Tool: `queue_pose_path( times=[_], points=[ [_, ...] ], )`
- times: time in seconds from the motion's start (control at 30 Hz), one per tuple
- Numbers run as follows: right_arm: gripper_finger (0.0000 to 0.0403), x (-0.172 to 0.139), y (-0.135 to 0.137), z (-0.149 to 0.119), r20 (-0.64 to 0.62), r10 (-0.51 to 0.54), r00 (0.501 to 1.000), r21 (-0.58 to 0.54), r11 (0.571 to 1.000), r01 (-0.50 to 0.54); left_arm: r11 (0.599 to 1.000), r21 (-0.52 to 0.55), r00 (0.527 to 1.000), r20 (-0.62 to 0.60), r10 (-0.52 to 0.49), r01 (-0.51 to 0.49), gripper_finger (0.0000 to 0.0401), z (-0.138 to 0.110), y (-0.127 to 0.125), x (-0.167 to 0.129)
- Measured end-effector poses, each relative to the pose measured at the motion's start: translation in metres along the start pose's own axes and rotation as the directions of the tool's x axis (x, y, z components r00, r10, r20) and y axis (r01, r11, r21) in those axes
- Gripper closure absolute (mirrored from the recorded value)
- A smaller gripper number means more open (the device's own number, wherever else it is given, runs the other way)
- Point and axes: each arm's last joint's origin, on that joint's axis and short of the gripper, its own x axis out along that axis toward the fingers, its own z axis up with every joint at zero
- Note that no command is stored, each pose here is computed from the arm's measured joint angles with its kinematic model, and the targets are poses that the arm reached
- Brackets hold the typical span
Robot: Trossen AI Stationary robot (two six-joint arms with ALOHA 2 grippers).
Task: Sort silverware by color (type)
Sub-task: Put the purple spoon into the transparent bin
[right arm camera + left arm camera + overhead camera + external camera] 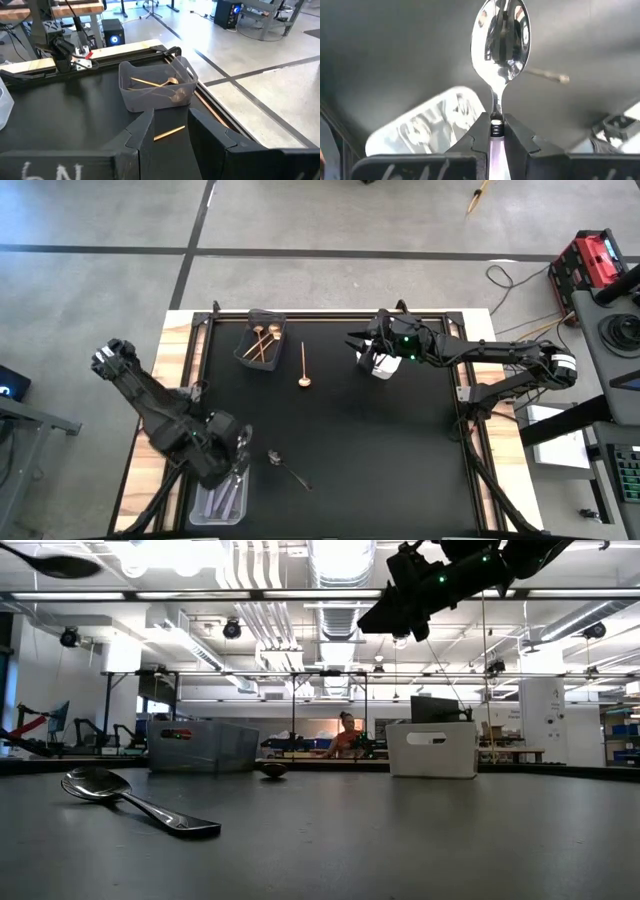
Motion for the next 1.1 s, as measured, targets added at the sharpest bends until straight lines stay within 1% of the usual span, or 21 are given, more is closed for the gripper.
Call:
queue_pose_path(
  times=[0.13, 0.23, 0.47, 0.7, 0.83, 1.0, 1.1],
  points=[
    [0.0294, 0.000, 0.000, 0.001, 0.010, 0.000, 1.000, 0.000, 1.000, 0.000, 0.999, -0.038, 0.999, -0.041, -0.004, 0.002, 0.0387, -0.021, 0.001, -0.004],
    [0.0294, 0.000, 0.000, 0.001, 0.013, 0.001, 1.000, -0.001, 1.000, -0.001, 0.997, -0.079, 0.998, -0.061, 0.015, -0.020, 0.0387, -0.036, 0.002, -0.002],
    [0.0294, 0.000, 0.000, 0.003, 0.034, 0.000, 0.999, -0.006, 1.000, 0.000, 0.986, -0.147, 0.996, -0.057, 0.067, -0.075, 0.0387, -0.064, -0.002, 0.009],
    [0.0294, 0.000, 0.000, 0.003, 0.034, 0.000, 0.999, 0.002, 1.000, 0.000, 0.978, -0.140, 0.984, -0.107, 0.139, -0.154, 0.0387, -0.079, -0.013, 0.020],
    [0.0294, 0.000, 0.000, 0.003, 0.033, 0.000, 0.999, 0.006, 1.000, -0.001, 0.970, -0.146, 0.977, -0.115, 0.178, -0.194, 0.0387, -0.088, -0.018, 0.030],
    [0.0294, 0.000, 0.000, 0.003, 0.033, 0.001, 0.999, 0.009, 1.000, -0.001, 0.950, -0.173, 0.962, -0.121, 0.243, -0.262, 0.0387, -0.096, -0.016, 0.042],
    [0.0294, 0.000, 0.000, 0.003, 0.033, 0.001, 0.999, 0.025, 1.000, -0.001, 0.943, -0.183, 0.958, -0.114, 0.262, -0.279, 0.0387, -0.100, -0.014, 0.046]
  ],
)
